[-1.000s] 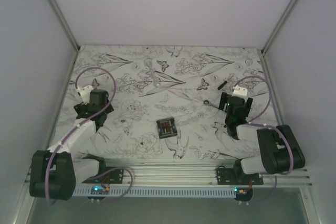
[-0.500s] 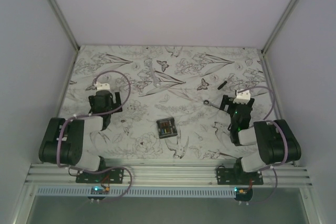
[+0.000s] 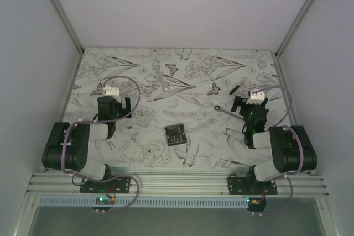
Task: Snap on the fuse box
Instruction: Reset both arms
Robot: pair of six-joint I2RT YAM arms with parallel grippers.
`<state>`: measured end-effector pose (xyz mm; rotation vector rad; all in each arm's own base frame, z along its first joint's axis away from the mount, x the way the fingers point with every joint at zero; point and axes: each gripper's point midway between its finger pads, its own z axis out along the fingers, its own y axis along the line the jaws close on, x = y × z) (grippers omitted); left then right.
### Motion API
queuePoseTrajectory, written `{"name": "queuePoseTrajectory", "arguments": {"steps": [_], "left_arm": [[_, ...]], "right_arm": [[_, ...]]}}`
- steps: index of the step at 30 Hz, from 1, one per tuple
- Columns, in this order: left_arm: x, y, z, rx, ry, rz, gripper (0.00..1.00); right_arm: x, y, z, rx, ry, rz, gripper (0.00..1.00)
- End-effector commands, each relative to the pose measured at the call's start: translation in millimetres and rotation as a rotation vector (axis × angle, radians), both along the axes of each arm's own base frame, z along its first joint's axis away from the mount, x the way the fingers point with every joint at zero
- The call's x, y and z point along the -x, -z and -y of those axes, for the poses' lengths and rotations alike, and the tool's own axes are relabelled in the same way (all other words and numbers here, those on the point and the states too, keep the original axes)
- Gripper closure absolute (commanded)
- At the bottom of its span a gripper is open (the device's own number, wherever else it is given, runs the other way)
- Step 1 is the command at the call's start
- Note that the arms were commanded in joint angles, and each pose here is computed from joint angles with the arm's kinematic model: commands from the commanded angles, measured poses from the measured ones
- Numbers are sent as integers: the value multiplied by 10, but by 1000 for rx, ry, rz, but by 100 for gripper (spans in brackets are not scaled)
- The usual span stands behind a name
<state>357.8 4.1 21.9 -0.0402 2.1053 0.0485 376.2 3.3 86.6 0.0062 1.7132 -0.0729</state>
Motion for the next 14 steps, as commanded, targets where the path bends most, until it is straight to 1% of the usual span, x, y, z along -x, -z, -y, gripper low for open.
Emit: {"name": "queuePoseTrajectory", "arguments": {"steps": [1,14], "left_arm": [[-31,-27,37,-1,34,29,0],[-35,-29,37,2,36,29,0]], "right_arm": [[-38,-77,0,-6,-8,24,1],[-39,-76,1,-7,-7,25,1]]}}
